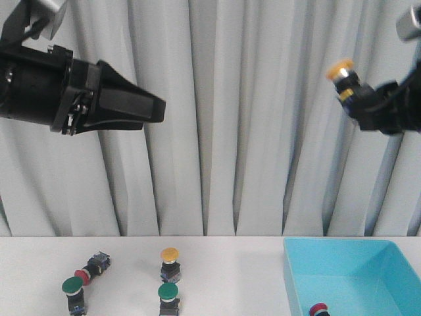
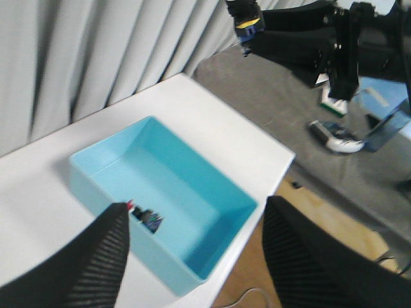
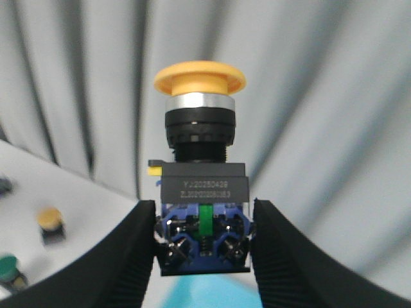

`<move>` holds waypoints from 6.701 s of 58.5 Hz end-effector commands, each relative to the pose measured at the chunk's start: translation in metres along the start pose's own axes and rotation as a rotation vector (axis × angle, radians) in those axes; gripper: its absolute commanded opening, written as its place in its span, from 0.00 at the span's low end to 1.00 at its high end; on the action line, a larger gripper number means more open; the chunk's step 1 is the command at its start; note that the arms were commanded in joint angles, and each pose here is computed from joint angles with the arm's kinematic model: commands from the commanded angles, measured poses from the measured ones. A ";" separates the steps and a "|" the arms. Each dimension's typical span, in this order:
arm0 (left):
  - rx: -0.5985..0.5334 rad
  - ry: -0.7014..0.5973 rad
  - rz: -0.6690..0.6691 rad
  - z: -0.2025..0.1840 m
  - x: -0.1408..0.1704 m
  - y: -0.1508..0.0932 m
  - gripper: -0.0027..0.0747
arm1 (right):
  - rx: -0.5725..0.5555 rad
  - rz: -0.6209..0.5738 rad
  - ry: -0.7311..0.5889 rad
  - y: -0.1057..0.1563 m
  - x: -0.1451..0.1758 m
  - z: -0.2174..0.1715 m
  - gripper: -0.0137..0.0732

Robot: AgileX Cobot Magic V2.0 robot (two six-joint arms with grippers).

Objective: Pick red and yellow buttons and place in box

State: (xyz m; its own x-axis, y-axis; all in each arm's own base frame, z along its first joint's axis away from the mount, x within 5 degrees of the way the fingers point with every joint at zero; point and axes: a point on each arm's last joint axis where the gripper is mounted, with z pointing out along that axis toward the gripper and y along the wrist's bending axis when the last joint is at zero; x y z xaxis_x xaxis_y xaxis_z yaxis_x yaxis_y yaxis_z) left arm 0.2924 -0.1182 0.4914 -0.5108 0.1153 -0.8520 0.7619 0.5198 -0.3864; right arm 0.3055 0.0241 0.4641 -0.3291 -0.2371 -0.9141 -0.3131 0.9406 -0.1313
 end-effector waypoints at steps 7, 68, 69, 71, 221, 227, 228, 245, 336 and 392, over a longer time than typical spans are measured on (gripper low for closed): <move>-0.033 -0.059 0.055 -0.015 -0.009 -0.016 0.45 | 0.079 0.146 0.191 -0.032 0.027 0.034 0.15; -0.015 -0.012 0.058 -0.015 -0.004 -0.017 0.21 | -0.012 0.307 0.939 -0.043 0.221 0.212 0.18; -0.015 -0.012 0.058 -0.015 -0.004 -0.017 0.21 | -0.012 0.307 0.939 -0.043 0.221 0.212 0.18; -0.015 -0.011 0.058 -0.015 -0.004 -0.017 0.21 | -0.015 0.303 0.940 -0.043 0.221 0.212 0.20; -0.347 0.210 -0.048 -0.017 0.160 0.011 0.21 | -0.197 0.122 -0.092 0.100 0.158 -0.165 0.15; -0.347 0.211 -0.048 -0.017 0.160 0.011 0.21 | -0.197 0.122 -0.092 0.100 0.158 -0.165 0.15; -0.347 0.211 -0.048 -0.017 0.160 0.011 0.21 | -0.197 0.122 -0.092 0.100 0.158 -0.165 0.15; -0.347 0.210 -0.048 -0.017 0.160 0.011 0.21 | -0.197 0.122 -0.093 0.100 0.158 -0.165 0.15; -1.066 -0.608 0.525 -0.097 0.371 -0.013 0.21 | -0.197 0.121 -0.092 0.100 0.158 -0.165 0.15; -0.985 -0.593 0.488 -0.091 0.373 -0.014 0.21 | -0.197 0.121 -0.092 0.100 0.158 -0.165 0.15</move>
State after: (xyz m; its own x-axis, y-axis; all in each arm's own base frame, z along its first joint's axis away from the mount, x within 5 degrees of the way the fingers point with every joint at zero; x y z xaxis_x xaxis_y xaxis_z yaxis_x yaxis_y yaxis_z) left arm 0.0557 -0.0062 0.2087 0.1428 0.2592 -0.9552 0.0773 0.9592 0.2719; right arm 0.0731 0.0405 0.3590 -0.3487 -0.1325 -0.9278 -0.4611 0.8861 0.0468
